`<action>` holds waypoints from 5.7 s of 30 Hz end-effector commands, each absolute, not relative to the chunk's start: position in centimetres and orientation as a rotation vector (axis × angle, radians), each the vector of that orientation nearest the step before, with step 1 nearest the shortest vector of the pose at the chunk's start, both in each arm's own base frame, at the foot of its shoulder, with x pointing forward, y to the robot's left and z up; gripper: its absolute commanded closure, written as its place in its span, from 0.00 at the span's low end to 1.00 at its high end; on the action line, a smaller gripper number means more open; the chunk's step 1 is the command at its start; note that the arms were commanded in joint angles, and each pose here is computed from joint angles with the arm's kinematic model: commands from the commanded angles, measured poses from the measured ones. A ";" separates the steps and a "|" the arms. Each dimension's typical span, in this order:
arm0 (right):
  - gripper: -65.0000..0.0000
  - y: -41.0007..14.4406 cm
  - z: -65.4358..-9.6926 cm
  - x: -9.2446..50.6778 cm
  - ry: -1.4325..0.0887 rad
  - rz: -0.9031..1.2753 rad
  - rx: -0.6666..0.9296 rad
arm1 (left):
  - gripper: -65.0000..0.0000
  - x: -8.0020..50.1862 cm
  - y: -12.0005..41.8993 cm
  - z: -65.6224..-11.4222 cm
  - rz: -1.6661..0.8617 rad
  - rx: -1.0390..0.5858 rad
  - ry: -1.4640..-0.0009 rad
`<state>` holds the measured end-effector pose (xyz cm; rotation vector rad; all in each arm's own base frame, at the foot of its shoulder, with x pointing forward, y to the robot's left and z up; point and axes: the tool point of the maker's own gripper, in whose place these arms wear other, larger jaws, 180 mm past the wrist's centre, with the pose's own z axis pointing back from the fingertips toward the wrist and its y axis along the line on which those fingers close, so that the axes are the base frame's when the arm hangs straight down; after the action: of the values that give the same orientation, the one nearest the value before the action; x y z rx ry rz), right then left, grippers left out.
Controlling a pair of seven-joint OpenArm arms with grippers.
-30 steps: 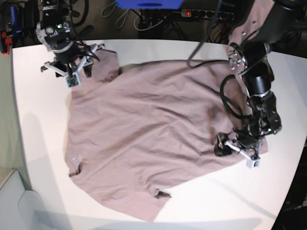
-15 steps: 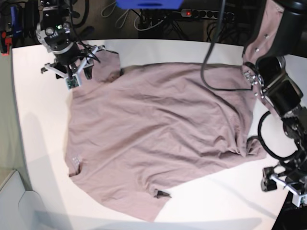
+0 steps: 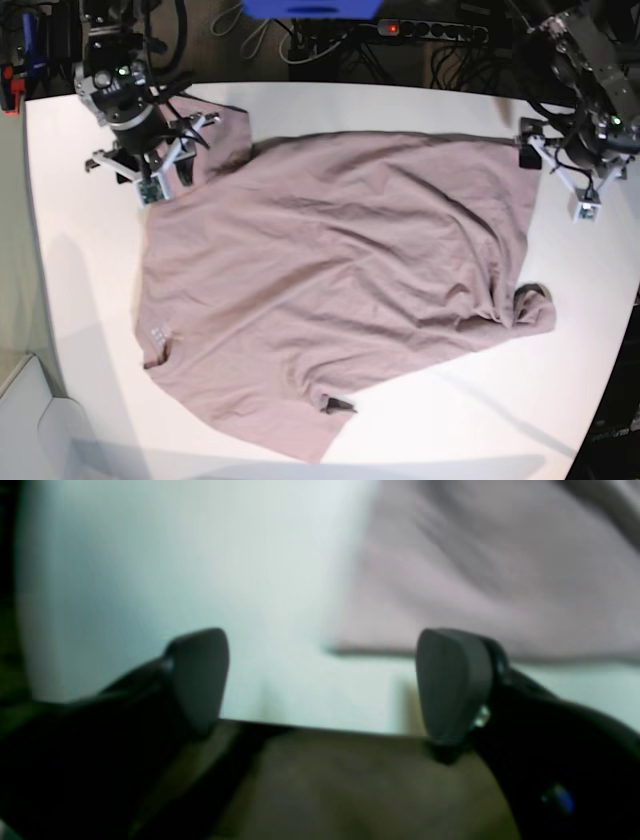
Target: Layout the t-shirt on the table in an organized manner, then fold the t-shirt properly
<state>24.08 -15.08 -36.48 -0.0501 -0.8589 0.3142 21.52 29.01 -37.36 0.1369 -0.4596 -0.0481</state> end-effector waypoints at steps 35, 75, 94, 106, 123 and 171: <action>0.60 -15.4 -37.6 21.6 -0.811 0.314 -0.049 | 0.89 23.3 26.8 -43.7 0.082 -0.083 -0.455; 1.00 -20.2 -35.4 21.6 -0.849 0.237 -0.167 | 0.99 27.2 25.5 -35.1 0.018 -0.145 -0.762; 1.00 -25.9 -19.4 33.1 -1.410 -0.042 -0.176 | 0.99 35.2 25.5 -19.3 0.011 -0.275 -1.284; 1.00 -24.3 -10.1 37.5 -1.673 -0.012 -0.131 | 0.99 43.1 18.3 -18.4 -0.121 -0.463 -1.242; 1.00 -26.9 5.0 37.5 -2.012 0.059 -0.309 | 0.99 49.0 7.0 -1.0 -0.574 -0.366 -1.472; 1.00 -30.4 -4.6 30.5 -1.953 0.091 -0.219 | 0.99 38.2 10.0 -12.6 -0.482 -0.328 -1.378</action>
<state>31.01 -30.59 -6.36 -0.2050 -1.8922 0.0700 37.94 9.82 -14.49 -0.3351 -1.3139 -0.4802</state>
